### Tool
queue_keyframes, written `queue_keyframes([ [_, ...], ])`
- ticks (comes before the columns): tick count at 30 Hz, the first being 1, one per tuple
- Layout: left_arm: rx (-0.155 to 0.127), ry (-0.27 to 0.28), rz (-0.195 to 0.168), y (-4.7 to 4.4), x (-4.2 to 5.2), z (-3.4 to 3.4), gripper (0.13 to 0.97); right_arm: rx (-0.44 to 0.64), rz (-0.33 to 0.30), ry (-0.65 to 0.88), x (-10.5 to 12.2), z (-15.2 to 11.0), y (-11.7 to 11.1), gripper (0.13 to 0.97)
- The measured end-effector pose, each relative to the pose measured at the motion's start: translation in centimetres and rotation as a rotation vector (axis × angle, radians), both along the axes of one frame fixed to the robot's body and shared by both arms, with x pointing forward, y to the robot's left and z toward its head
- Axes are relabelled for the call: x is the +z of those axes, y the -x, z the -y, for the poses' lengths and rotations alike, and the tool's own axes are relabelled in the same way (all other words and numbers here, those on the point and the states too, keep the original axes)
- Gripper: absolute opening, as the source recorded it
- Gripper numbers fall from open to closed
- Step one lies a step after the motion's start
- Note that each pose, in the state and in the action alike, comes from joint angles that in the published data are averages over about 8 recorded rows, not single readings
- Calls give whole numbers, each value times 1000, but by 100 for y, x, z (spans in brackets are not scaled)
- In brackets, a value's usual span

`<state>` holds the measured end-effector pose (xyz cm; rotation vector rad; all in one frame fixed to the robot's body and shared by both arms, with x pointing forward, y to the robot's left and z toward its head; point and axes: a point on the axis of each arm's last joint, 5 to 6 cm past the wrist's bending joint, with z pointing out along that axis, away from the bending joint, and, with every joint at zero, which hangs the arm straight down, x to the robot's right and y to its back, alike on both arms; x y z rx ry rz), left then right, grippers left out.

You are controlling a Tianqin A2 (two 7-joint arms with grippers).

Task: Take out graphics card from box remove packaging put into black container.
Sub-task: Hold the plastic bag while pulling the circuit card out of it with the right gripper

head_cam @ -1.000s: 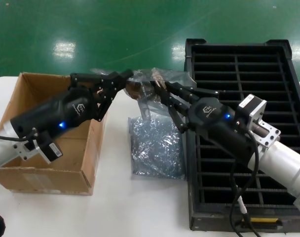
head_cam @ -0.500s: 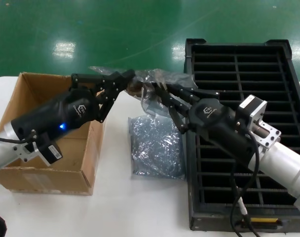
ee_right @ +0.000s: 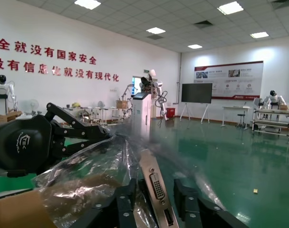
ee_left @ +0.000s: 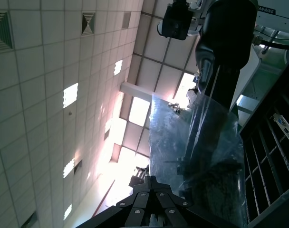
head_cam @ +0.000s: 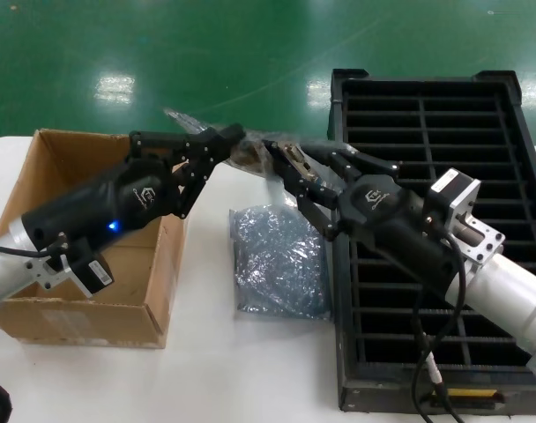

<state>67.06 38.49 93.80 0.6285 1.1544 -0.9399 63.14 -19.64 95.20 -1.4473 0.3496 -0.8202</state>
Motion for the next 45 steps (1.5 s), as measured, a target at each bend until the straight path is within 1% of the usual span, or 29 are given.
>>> queue_keyframes([
  [3,2,-3,1,0,-1,-5,138,0,1,-3,-1,3,1,273],
  [11,6,-9,-3,2,-13,-9,138,1,3,-9,-7,21,-4,365],
  [12,6,-9,-4,1,-14,-9,138,1,4,-9,-8,23,-5,365],
  [21,8,-13,-7,-3,-16,-10,138,8,7,-12,-9,32,-29,315],
  [29,9,3,-5,3,-4,-23,138,22,4,-11,-20,23,-53,210],
  [36,10,17,-2,-5,3,-10,138,29,-11,-7,-35,20,-78,191],
  [40,19,6,0,-6,-22,-4,138,26,-12,-3,-13,27,-84,185],
  [45,30,-18,-2,12,-93,-1,138,19,-1,6,59,23,-64,185],
])
